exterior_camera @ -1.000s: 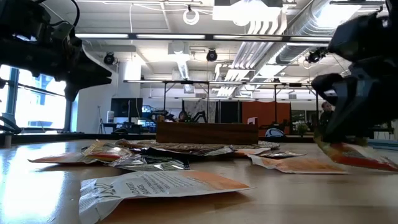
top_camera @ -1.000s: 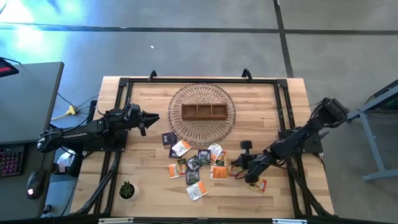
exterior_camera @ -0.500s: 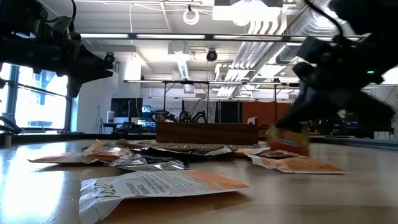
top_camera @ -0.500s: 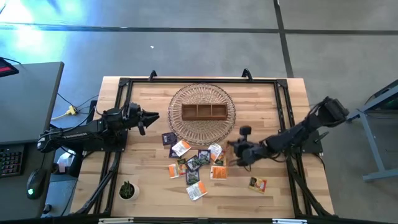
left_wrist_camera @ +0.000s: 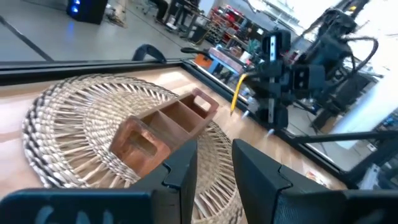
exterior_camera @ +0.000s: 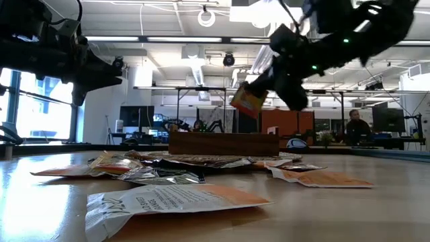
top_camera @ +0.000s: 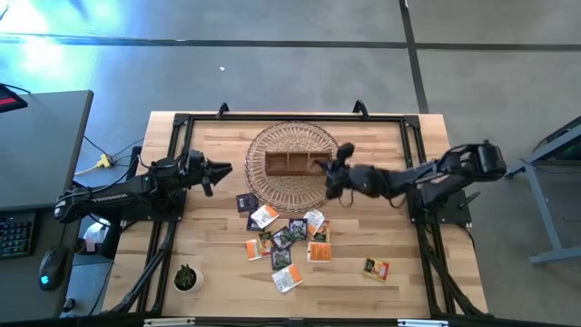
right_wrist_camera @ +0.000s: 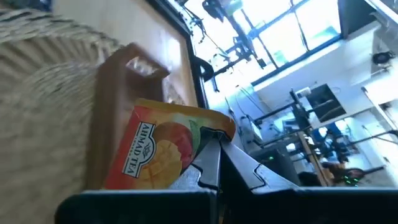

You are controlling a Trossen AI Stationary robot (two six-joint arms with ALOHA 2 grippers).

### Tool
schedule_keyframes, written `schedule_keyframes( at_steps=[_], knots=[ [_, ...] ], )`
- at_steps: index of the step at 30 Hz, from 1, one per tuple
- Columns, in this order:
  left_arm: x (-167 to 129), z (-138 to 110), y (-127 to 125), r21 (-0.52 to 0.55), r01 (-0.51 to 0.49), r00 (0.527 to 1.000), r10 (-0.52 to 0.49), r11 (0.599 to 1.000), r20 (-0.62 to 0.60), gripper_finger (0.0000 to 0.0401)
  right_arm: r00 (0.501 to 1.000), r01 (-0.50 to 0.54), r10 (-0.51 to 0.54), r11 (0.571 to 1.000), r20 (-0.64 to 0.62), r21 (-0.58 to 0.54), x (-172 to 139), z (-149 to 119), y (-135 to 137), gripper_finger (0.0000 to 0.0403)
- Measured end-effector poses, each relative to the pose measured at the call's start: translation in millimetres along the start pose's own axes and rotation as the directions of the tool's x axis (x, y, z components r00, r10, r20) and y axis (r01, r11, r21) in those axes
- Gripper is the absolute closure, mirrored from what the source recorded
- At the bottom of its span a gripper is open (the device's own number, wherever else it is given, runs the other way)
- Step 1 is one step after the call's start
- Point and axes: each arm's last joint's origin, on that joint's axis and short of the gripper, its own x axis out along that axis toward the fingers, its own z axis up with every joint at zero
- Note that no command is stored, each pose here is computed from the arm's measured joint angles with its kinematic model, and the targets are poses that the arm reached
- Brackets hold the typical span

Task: Pick & Place Tea
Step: Put the orange tea bag into the middle section of the wooden organizer

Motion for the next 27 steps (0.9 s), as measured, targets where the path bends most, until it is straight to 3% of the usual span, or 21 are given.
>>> schedule_keyframes(
  at_steps=[3,7,11,13,18,27],
  knots=[
    [0.0,0.5,0.9,0.000,-0.032,0.999,0.032,0.999,0.018,0.0300,1.000,-0.013,0.013,0.999,0.004,-0.041,19.5,5.3,-15.0,0.0403],
    [0.0,0.5,1.0,0.000,-0.035,0.999,0.035,0.999,0.019,0.0300,0.994,0.018,-0.036,0.985,-0.100,-0.172,44.8,13.3,-26.5,0.0403],
    [0.0,0.7,1.0,-0.001,-0.036,0.999,0.036,0.999,0.022,0.0300,0.997,-0.037,0.026,0.985,-0.070,-0.167,70.2,22.4,-32.5,0.0403],
    [0.0,0.8,1.0,-0.001,-0.035,0.999,0.035,0.999,0.023,0.0300,0.995,-0.063,0.048,0.981,-0.086,-0.183,83.0,25.2,-29.5,0.0403],
    [0.0,-0.7,1.7,0.002,-0.040,0.999,0.040,0.999,0.005,0.0300,0.959,-0.084,-0.001,0.954,-0.284,-0.286,104.9,12.3,-13.3,0.0403],
    [0.0,-0.5,1.5,0.028,-0.038,0.999,0.038,0.999,0.008,0.0300,0.928,-0.194,0.060,0.919,-0.366,-0.342,113.9,-12.9,10.5,0.0403]
  ],
)
